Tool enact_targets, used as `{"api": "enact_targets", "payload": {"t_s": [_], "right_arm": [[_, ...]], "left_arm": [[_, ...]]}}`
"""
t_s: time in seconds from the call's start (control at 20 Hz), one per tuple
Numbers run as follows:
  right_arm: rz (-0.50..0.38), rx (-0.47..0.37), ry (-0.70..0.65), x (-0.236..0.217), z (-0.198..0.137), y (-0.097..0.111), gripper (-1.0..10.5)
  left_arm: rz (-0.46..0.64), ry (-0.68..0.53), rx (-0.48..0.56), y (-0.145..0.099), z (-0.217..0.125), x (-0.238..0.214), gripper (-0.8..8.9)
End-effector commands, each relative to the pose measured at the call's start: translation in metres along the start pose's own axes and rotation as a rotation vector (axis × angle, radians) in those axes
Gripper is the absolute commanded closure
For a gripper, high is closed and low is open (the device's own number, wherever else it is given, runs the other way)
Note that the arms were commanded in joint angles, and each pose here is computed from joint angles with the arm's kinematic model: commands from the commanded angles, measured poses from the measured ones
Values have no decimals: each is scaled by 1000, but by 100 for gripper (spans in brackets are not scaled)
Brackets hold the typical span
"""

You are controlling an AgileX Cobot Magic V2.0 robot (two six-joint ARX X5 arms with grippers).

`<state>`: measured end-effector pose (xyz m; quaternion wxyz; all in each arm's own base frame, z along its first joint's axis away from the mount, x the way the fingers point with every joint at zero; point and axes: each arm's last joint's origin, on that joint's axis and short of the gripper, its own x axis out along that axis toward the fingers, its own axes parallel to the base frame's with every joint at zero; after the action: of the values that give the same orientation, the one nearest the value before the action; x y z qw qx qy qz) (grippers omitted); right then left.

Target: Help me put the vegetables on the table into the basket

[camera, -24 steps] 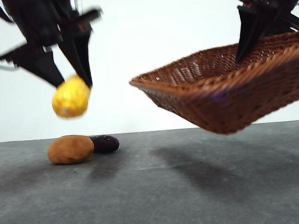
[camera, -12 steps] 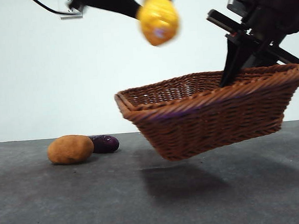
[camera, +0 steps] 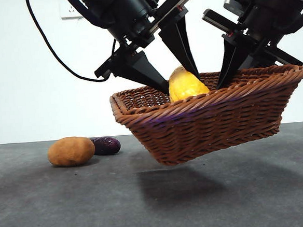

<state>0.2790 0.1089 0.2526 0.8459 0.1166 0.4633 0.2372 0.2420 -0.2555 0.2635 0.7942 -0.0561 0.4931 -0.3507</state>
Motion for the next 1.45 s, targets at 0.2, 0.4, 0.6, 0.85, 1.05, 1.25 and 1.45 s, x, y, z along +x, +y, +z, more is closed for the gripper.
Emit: {"api": "enact_targets", "payload": {"t_s": [0.2,0.4,0.6,0.85,1.05,1.25,1.45], "right_arm": [[9,4,2,2,-1,0,958],[10,-6,-5,2,-1,0,958],[12,-7,-10,2,0,0,958],[24,-7,-7,0,0,1,958],[59,-27,-1,-4,-1,3,958],[67,-62,-26,-13,0,6,958],[66,-97,-24,-29,-4,7,958]], "left_arm": [[-18,26,-7,1,-2,2,370],[-28,-39,-11,2,4,-22,370],[-23,-147,16,6,8,-70,370],[330,-265,129,40,2,-136,370],[499,-156,308,89,5,-152,372],[499,-63,525,126,9,-153,373],[445,41,643,150,19,-116,372]]}}
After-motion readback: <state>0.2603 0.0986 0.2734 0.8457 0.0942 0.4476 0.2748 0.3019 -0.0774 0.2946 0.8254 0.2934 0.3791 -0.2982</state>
